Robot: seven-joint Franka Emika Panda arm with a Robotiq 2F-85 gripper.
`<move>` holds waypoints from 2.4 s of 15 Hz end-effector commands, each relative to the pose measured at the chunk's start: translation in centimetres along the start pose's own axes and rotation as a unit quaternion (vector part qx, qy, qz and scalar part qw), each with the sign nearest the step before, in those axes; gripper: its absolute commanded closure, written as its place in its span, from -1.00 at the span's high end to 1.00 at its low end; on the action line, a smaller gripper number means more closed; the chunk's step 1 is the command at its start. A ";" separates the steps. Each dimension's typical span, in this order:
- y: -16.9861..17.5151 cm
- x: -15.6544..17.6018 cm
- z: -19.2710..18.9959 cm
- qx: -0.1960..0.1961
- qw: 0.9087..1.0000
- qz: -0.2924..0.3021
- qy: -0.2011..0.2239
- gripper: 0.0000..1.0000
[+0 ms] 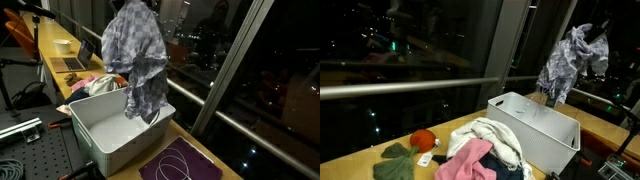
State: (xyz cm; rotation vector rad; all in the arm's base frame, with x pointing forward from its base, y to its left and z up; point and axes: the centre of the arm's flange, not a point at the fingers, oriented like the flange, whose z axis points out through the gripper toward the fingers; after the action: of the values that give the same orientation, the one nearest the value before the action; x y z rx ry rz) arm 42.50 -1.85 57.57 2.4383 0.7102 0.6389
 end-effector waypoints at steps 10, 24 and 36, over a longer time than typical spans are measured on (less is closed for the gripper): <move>-8.9 4.8 2.9 0.061 0.996 -0.064 0.030 -1.00; -22.3 11.7 3.1 0.103 0.985 -0.129 0.056 1.00; -39.1 22.9 9.1 0.169 0.961 -0.212 0.055 1.00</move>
State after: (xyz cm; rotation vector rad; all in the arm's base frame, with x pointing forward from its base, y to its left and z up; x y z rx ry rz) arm 47.35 34.83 36.64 2.4393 1.4171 0.5623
